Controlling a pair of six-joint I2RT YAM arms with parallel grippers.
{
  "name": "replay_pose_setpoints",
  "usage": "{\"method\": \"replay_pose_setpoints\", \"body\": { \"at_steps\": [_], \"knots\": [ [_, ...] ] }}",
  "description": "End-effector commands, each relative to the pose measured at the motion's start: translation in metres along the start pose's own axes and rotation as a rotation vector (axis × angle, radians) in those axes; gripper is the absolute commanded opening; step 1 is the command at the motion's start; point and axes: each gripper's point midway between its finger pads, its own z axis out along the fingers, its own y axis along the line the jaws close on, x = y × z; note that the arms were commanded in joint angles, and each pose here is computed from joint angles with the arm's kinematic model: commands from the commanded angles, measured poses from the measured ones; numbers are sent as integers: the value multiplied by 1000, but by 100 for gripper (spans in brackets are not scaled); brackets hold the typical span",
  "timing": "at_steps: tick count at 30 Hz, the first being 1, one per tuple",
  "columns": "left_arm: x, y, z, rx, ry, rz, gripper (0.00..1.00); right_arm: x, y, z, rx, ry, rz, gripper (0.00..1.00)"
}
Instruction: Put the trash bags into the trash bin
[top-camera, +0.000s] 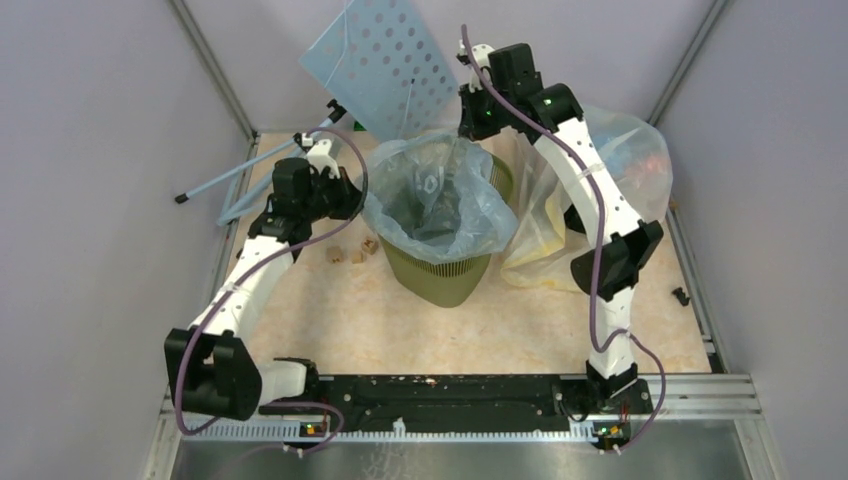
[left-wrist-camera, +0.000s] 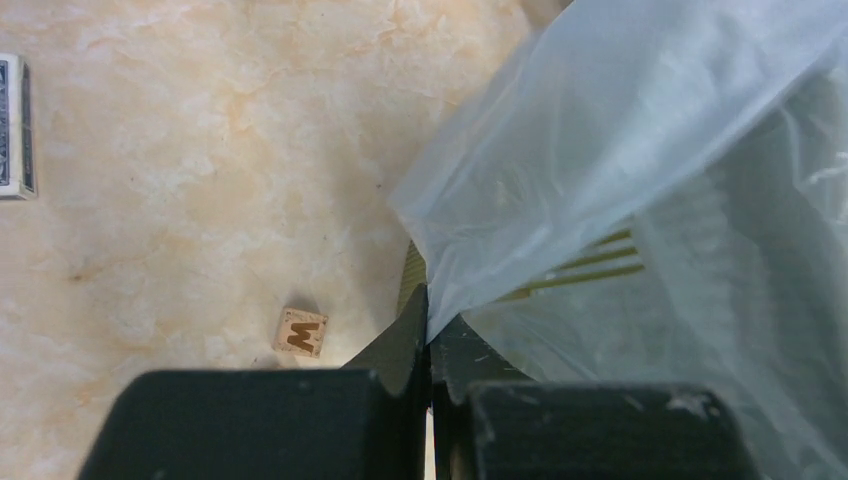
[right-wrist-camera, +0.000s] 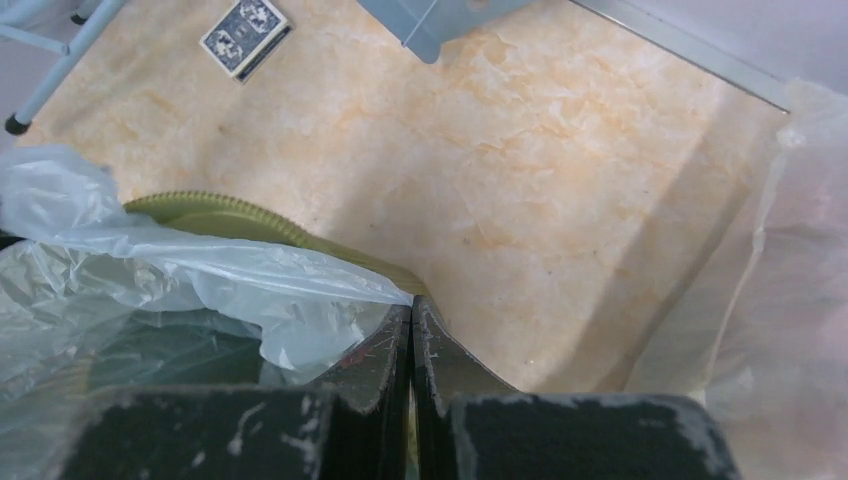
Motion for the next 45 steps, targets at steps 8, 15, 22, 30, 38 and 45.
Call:
{"method": "replay_pose_setpoints", "body": {
  "at_steps": [8,15,22,30,38,45],
  "knots": [
    [-32,-3,9,101,-25,-20,0,-42,-18,10,-51,-157,84,0],
    [3,6,32,139,125,-106,0,0,-27,46,-98,-18,131,0],
    [51,5,44,210,318,-268,0,22,-30,52,-87,49,139,0],
    [34,-10,33,263,246,-252,8,-22,-40,-3,0,-75,110,31],
    [25,-13,25,247,208,-217,8,-34,-35,-81,66,-155,81,62],
    [28,-12,26,250,215,-222,0,-7,-16,-125,26,-161,99,59]
  ]
}}
